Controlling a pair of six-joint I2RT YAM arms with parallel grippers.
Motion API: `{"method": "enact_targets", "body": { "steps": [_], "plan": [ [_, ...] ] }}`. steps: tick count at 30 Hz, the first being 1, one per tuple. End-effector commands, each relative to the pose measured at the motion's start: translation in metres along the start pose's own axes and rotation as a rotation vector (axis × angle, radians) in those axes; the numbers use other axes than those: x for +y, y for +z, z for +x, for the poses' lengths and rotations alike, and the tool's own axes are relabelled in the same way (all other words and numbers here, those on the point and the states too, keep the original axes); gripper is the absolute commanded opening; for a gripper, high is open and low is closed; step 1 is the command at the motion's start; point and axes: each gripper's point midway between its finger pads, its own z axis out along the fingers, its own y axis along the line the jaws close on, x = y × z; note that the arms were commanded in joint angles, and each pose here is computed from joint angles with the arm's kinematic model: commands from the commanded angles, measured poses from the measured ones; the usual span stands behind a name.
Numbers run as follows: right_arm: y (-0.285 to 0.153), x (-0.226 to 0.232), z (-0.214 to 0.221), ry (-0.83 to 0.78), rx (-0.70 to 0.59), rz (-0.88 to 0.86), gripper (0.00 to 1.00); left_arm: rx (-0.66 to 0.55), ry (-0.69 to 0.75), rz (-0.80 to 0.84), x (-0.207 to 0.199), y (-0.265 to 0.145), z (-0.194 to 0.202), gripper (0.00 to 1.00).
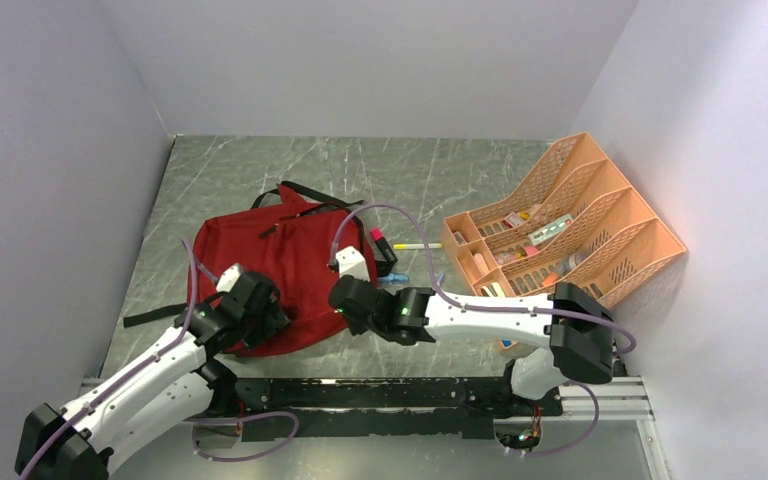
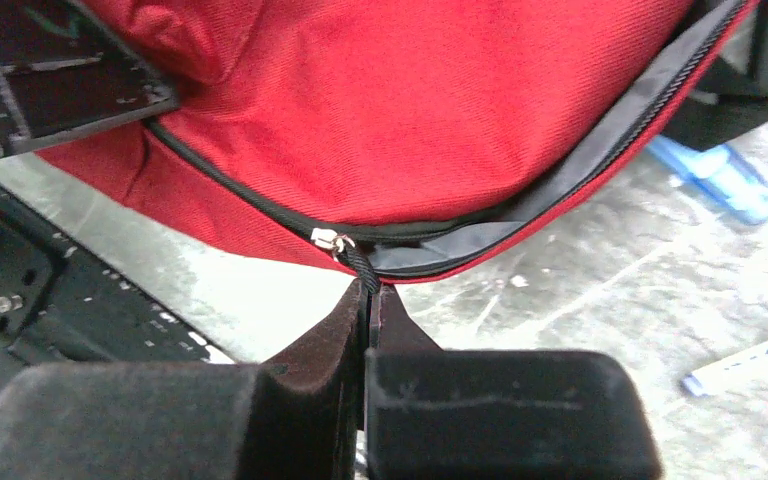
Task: Pack the student bag
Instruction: Zip the student bag at the center of the board.
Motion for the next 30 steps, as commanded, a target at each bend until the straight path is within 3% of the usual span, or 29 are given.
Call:
{"method": "enact_targets", "body": {
  "steps": [1,11,14,18,26,30],
  "plan": [
    [-0.008,-0.041,-0.012,-0.065,0.0,0.124,0.0,-0.04,0.002,-0.05,0.013,0.002,-0.006,0.63],
    [-0.015,-0.108,-0.042,-0.013,-0.05,0.266,0.0,-0.046,0.01,-0.064,0.014,0.002,-0.008,0.62],
    [-0.017,-0.109,-0.049,-0.017,-0.058,0.238,0.0,-0.055,0.023,-0.04,0.007,-0.001,-0.011,0.62],
    [-0.014,-0.097,-0.048,-0.007,-0.053,0.173,0.0,-0.079,0.105,0.107,-0.03,-0.018,-0.025,0.61],
    [-0.005,-0.09,-0.047,0.055,-0.073,0.036,0.0,-0.207,0.401,0.487,-0.116,-0.083,-0.058,0.62],
    [-0.004,-0.086,-0.051,0.081,-0.079,-0.035,0.0,-0.193,0.57,0.655,-0.144,-0.094,-0.046,0.63]
  ]
}}
